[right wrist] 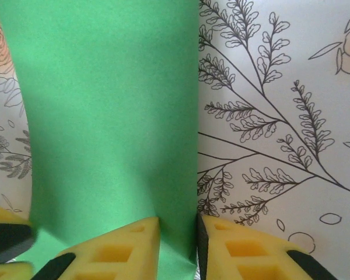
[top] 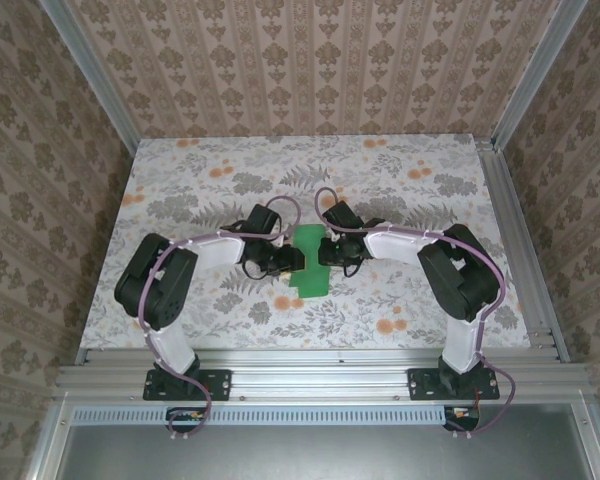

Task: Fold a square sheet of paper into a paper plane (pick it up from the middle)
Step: Hold the square sheet of paper at the center of the table.

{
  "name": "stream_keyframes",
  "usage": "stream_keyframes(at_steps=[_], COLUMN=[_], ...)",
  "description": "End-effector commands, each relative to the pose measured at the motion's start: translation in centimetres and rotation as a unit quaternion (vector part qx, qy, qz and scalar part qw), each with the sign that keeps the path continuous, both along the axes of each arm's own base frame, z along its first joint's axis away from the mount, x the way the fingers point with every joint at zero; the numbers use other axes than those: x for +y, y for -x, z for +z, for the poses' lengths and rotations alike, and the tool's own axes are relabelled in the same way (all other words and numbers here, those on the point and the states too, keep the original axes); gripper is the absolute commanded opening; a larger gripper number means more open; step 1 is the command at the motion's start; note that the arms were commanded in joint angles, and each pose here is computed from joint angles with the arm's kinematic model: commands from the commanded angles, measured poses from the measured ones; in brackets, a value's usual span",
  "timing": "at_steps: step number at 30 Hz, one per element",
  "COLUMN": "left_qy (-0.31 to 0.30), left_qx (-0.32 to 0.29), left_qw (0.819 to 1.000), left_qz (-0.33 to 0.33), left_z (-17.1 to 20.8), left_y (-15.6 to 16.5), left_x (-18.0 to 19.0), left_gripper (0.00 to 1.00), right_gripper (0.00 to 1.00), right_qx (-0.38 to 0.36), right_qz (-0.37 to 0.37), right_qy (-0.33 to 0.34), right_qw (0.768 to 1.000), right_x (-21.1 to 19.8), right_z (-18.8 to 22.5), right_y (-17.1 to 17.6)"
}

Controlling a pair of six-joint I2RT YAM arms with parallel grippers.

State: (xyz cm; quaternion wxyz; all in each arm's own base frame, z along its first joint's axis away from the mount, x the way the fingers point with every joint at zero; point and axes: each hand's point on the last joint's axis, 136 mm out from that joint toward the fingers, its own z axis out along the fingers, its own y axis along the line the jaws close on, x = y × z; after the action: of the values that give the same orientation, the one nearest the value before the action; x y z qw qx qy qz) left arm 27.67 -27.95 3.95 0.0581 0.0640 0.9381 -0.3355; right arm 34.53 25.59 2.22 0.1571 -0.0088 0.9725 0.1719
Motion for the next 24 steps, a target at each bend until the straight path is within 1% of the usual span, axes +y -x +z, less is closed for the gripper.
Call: stream_keyframes(at_steps=[1, 6, 13, 15, 18, 24], left_qy=[0.019, -0.004, -0.028, -0.026, -0.024, -0.024], left_qx=[-0.035, -0.037, -0.031, -0.028, -0.023, -0.014], left_qw=[0.999, 0.999, 0.999, 0.999, 0.999, 1.0], left_qz=[-0.001, 0.003, 0.017, 0.016, 0.012, -0.005], left_z=[3.5, 3.6, 2.4, 2.2, 1.8, 1.0], left_y=[-1.2, -1.3, -1.5, -1.4, -1.0, 0.4], left_x=[-0.2, 1.1, 2.6, 2.5, 2.1, 1.1], left_gripper=[0.38, 0.41, 0.43, 0.43, 0.41, 0.32], right_gripper=[0.25, 0.22, 0.2, 0.2, 0.2, 0.2], right_qx=[0.013, 0.012, 0.005, 0.004, 0.004, 0.006], right_qz=[0.006, 0.007, 0.005, 0.008, 0.009, 0.014], right_qy=[0.029, 0.019, -0.039, -0.05, -0.057, -0.065], right_qw=[0.999, 1.0, 0.999, 0.999, 0.998, 0.998], right_x=[-0.7, -0.6, 0.2, 0.4, 0.4, 0.5], right_z=[-1.0, -0.9, 0.2, 0.3, 0.3, 0.0], right_y=[0.5, 0.8, 1.1, 1.2, 1.4, 1.9])
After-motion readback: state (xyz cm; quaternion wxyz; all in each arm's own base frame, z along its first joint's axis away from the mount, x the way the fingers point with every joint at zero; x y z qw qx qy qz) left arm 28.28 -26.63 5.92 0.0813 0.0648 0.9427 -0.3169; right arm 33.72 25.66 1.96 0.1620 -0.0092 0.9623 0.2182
